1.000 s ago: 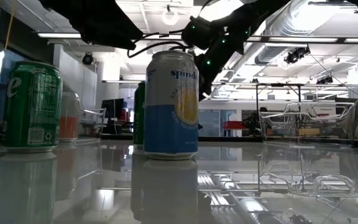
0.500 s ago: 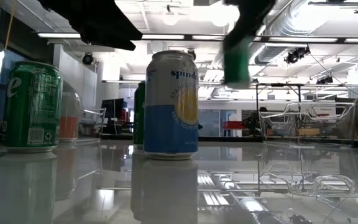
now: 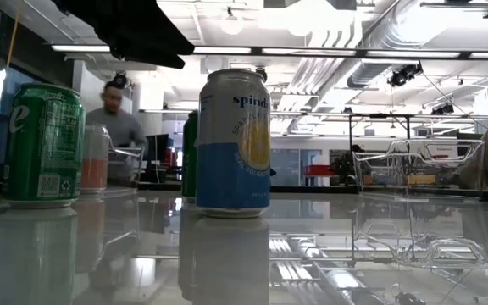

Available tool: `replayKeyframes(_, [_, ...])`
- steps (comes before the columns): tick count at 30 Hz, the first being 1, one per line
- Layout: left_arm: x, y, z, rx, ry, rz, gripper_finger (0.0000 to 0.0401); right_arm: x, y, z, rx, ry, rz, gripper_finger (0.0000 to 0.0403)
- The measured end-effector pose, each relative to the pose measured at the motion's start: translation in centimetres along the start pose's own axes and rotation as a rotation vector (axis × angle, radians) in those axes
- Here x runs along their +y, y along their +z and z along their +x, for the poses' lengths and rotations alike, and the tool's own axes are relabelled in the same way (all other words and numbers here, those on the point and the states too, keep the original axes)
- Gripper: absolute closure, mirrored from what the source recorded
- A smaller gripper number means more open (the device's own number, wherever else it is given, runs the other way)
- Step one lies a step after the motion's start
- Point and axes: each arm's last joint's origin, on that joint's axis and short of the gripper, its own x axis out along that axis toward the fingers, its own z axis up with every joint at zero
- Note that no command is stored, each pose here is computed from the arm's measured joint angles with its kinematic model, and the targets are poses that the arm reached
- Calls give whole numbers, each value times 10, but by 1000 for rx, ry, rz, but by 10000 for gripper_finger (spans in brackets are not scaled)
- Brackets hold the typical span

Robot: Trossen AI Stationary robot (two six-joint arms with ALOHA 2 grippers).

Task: Sort soda cans
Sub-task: Put the green soda can into the bottom transparent bin

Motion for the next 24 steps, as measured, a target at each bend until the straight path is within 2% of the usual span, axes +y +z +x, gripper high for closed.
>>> replayKeyframes(9, [0,1,0,-8,2,-7,114,20,-48,10,113,-82,89,116])
replayKeyframes(16, [0,1,0,-8,2,-7,114,32,-84,14,252,-151,127,116])
replayKeyframes(24, [1,1,0,-12,13,-6,114,34,-113,19,209,-281,87,116])
